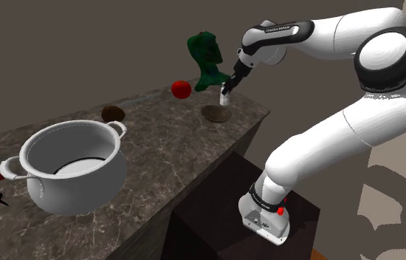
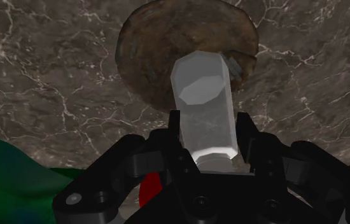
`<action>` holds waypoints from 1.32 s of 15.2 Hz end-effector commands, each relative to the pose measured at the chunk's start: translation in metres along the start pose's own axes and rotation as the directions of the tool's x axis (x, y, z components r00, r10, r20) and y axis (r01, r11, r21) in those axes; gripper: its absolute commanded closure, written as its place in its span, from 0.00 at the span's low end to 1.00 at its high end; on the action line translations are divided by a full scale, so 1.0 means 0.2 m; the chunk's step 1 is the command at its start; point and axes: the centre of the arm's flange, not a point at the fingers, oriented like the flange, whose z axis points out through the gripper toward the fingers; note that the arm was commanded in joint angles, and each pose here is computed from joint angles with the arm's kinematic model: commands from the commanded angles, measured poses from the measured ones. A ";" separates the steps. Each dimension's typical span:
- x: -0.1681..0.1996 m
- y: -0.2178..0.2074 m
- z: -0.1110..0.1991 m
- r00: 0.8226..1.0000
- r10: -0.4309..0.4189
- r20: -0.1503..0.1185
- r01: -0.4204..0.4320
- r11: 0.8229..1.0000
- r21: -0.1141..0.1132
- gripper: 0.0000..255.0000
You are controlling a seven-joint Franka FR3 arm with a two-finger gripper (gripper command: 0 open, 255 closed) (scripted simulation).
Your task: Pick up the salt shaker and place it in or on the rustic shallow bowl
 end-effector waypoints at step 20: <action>-0.08 0.04 0.31 1.000 0.000 0.000 0.000 1.000 0.000 0.00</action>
